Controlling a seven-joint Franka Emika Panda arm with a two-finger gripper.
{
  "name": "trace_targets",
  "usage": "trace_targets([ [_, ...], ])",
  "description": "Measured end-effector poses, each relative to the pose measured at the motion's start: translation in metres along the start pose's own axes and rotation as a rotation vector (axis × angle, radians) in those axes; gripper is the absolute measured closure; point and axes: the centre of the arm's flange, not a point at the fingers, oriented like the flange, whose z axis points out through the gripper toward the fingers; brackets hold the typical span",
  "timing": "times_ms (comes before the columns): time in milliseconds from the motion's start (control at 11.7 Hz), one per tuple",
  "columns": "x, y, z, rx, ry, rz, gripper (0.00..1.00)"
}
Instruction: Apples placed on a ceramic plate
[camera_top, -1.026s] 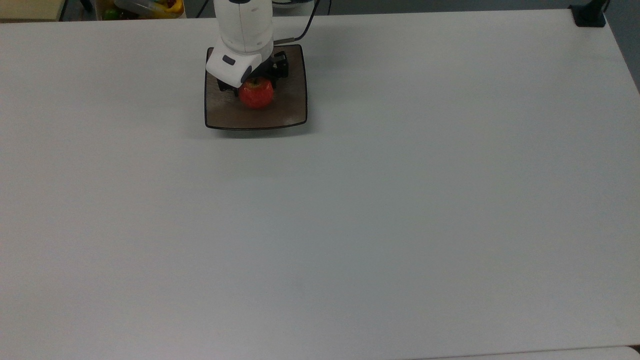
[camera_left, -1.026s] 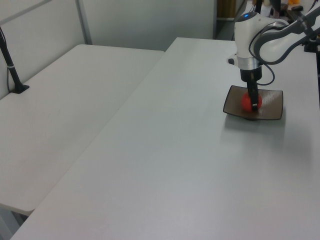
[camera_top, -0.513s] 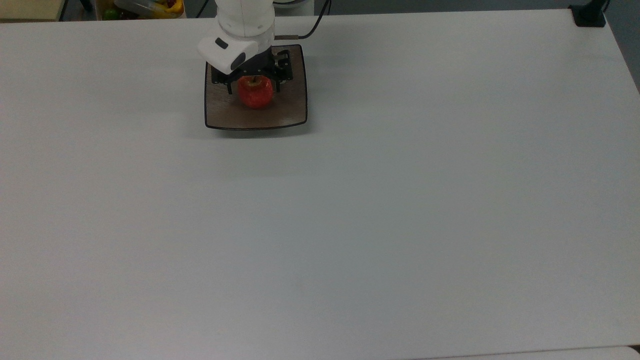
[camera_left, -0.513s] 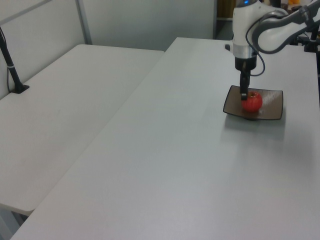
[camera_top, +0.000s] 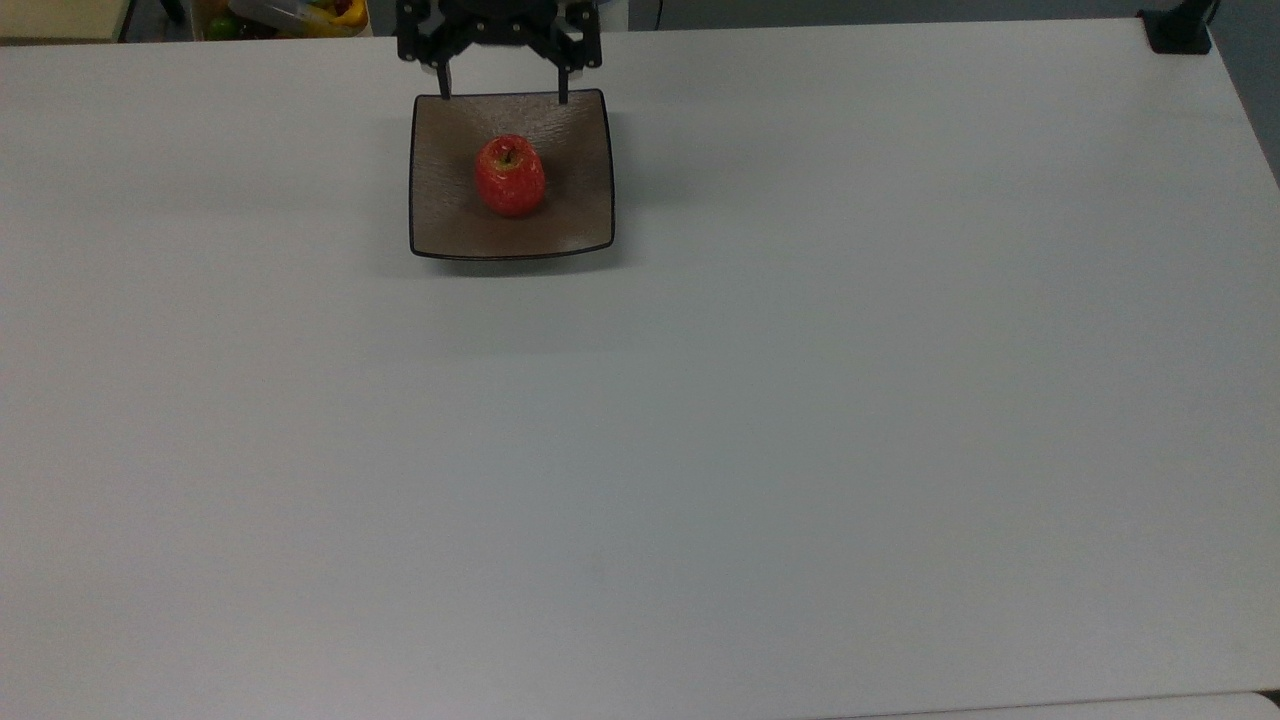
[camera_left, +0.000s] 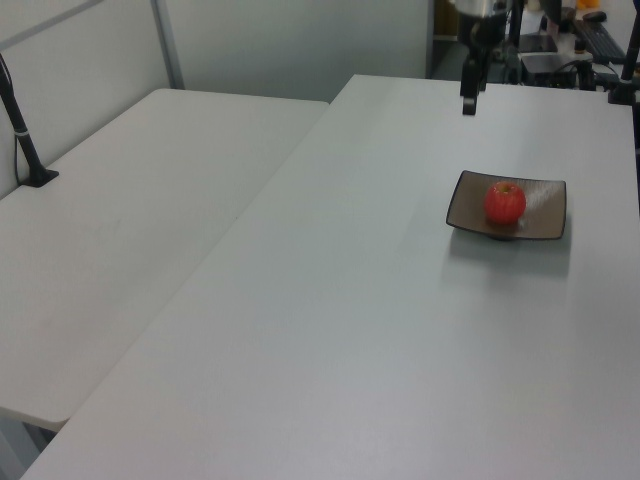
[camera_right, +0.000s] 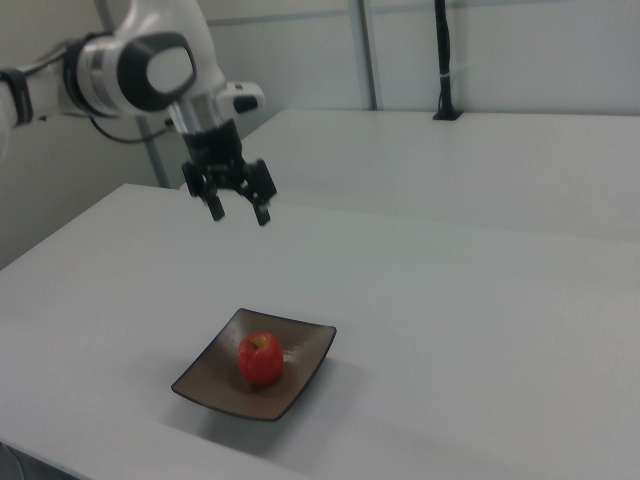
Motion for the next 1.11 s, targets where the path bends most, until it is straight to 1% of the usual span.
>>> trace_targets([
  [171, -0.004, -0.003, -0.041, 0.022, 0.009, 0.026, 0.00],
  [342, -0.007, -0.003, -0.061, 0.054, 0.016, 0.040, 0.00],
  [428, -0.009, -0.003, -0.066, 0.073, 0.023, 0.043, 0.00],
  [684, -0.010, 0.009, -0.068, 0.098, 0.026, 0.060, 0.00],
  [941, -0.011, 0.021, -0.068, 0.142, 0.038, -0.024, 0.00],
  [1112, -0.011, 0.022, -0.069, 0.145, 0.044, -0.037, 0.00],
])
